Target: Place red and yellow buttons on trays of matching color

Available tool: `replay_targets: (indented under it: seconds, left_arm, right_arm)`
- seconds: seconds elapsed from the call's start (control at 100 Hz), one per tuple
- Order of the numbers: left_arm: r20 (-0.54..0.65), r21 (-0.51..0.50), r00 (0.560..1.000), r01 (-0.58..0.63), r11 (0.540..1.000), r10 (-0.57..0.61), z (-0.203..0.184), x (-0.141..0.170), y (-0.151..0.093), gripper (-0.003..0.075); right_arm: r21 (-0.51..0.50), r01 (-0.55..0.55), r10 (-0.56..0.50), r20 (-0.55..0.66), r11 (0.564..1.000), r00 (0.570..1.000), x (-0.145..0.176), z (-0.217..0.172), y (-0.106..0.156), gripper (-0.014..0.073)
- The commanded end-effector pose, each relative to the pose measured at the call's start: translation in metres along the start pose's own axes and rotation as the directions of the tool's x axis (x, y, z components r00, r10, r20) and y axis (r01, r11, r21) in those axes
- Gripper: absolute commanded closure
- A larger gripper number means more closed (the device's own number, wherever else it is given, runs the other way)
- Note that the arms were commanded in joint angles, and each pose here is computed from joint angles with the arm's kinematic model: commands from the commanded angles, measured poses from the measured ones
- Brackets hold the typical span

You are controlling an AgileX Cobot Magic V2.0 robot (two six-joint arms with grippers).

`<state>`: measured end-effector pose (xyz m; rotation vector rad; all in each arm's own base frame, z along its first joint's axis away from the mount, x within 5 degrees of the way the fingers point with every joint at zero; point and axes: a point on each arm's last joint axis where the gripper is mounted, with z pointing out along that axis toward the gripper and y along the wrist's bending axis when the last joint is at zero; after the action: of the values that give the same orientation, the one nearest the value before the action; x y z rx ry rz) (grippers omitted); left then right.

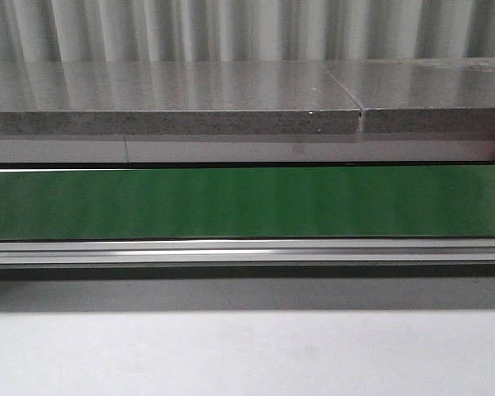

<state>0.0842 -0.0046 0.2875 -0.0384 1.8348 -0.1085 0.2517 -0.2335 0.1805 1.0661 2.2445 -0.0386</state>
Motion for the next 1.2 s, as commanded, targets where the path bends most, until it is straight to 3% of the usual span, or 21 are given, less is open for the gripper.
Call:
replay_targets:
  seconds: [0.0, 0.12, 0.29, 0.39, 0.67, 0.83, 1.02, 1.19]
  left_arm:
    - [0.098, 0.023, 0.995, -0.002, 1.000, -0.001, -0.003, -0.015, -0.003, 0.0741]
    - [0.098, 0.023, 0.995, -0.002, 1.000, -0.001, -0.003, -0.015, -0.003, 0.0741]
    - [0.098, 0.023, 0.995, -0.002, 1.000, -0.001, -0.003, -0.015, -0.003, 0.0741]
    - [0.098, 0.023, 0.995, -0.002, 1.000, -0.001, -0.003, -0.015, -0.003, 0.0741]
    - [0.098, 0.023, 0.995, -0.002, 1.000, -0.001, -0.003, -0.015, -0.003, 0.0741]
    - [0.098, 0.023, 0.995, -0.002, 1.000, -0.001, -0.003, -0.015, -0.003, 0.0741]
    - [0.098, 0.023, 0.995, -0.002, 1.000, -0.001, -0.003, -0.015, -0.003, 0.0741]
    - [0.098, 0.023, 0.995, -0.002, 1.000, -0.001, -0.003, -0.015, -0.003, 0.0741]
  right_arm:
    - [0.008, -0.006, 0.006, 0.084, 1.000, 0.996, -0.015, -0.011, 0.000, 0.0462]
    - [0.010, 0.037, -0.038, 0.056, 0.999, 0.998, -0.012, -0.008, 0.000, 0.0402]
    - [0.013, 0.038, -0.039, 0.062, 0.999, 0.997, -0.012, -0.008, -0.001, 0.0089]
    - [0.013, 0.036, -0.037, 0.069, 0.999, 0.997, -0.013, -0.010, 0.000, -0.0012]
    - [-0.014, 0.027, -0.023, 0.223, 1.000, 0.975, -0.038, -0.051, 0.012, -0.0020]
    - [-0.060, 0.075, -0.050, 0.344, 0.995, 0.938, -0.053, -0.093, 0.035, -0.0020]
    - [-0.110, 0.244, -0.162, 0.486, 0.963, 0.859, -0.051, -0.145, 0.081, -0.0020]
    - [-0.175, 0.474, -0.299, 0.578, 0.863, 0.759, -0.028, -0.184, 0.136, -0.0020]
